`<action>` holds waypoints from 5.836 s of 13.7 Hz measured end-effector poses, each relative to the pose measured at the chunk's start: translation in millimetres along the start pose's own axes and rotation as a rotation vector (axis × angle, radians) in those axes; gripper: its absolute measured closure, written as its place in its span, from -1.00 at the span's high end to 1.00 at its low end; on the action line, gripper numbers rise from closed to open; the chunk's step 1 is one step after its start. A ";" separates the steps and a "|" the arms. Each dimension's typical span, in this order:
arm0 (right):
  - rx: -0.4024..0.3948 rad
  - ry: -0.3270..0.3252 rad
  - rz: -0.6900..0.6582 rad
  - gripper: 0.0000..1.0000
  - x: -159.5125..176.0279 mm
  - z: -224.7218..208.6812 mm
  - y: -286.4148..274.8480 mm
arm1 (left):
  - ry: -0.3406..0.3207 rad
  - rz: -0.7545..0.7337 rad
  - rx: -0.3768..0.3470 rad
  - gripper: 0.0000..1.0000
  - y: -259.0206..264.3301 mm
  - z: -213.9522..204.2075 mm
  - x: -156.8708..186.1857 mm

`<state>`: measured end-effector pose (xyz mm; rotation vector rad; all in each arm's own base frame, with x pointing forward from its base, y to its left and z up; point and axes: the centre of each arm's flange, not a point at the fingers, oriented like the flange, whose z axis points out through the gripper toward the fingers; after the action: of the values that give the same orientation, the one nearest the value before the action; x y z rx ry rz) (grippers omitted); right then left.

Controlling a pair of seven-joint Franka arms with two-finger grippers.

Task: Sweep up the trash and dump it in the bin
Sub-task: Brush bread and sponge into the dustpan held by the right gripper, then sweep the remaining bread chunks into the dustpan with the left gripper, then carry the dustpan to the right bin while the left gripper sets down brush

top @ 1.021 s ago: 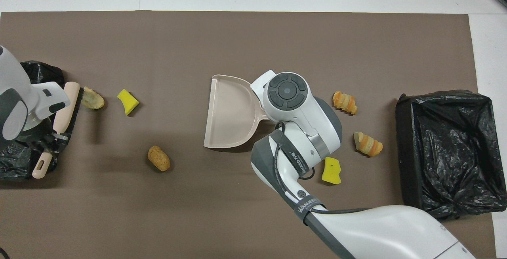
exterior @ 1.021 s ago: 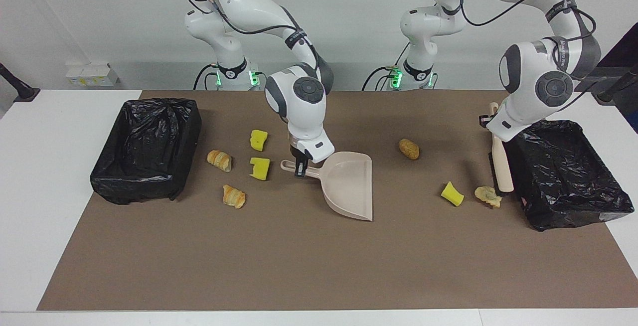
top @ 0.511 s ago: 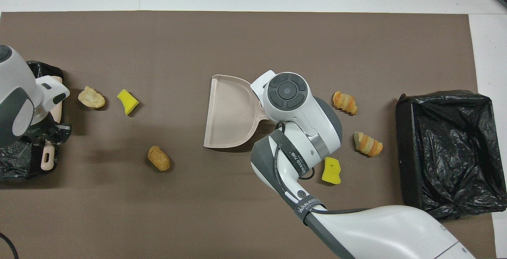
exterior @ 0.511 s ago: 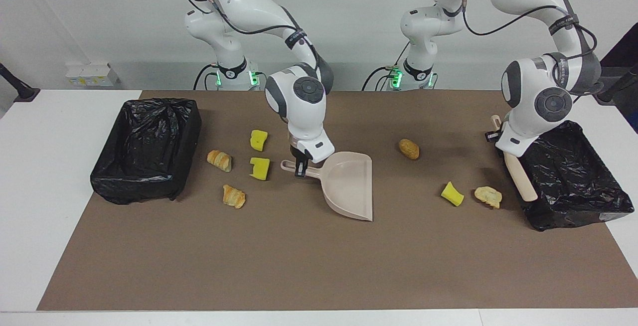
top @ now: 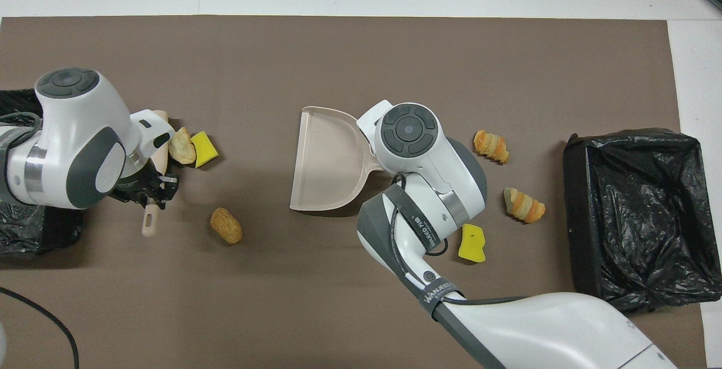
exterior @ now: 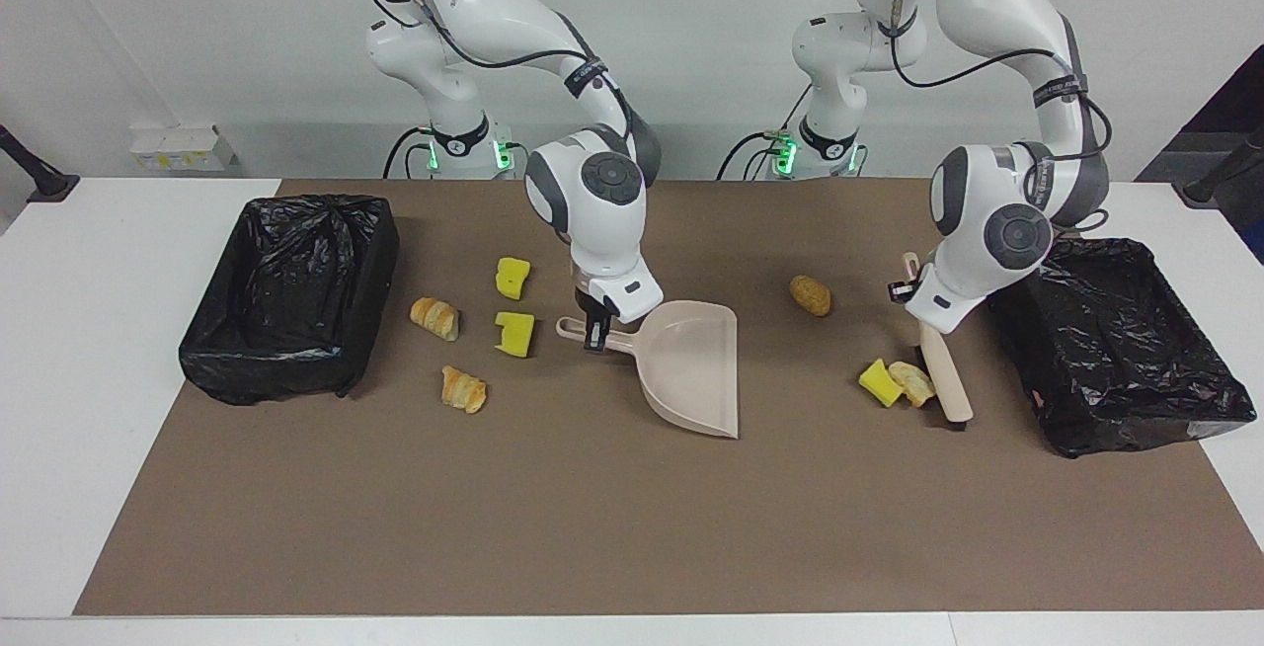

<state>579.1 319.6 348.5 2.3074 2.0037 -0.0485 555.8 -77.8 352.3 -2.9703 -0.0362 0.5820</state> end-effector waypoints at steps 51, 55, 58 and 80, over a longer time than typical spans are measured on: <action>0.002 -0.002 -0.036 -0.37 -2.6 2.6 2.2 | -0.106 -0.099 -0.323 -0.48 84.3 -29.5 -110.8; 0.002 -0.002 -0.038 -0.37 -2.6 2.6 2.3 | -0.123 -0.051 -0.274 -0.48 108.2 17.8 -120.4; 0.002 -0.002 -0.039 -0.37 -2.7 2.6 2.4 | -0.037 0.014 -0.270 -0.48 154.1 31.2 -125.5; 0.024 0.063 -0.158 -0.37 -135.4 -43.5 51.2 | -0.085 0.072 -0.277 -0.48 164.1 -44.2 -224.9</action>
<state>609.2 182.6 404.8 2.1861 2.2245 -0.0104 364.5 -255.8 458.1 -3.2231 -0.0182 0.7708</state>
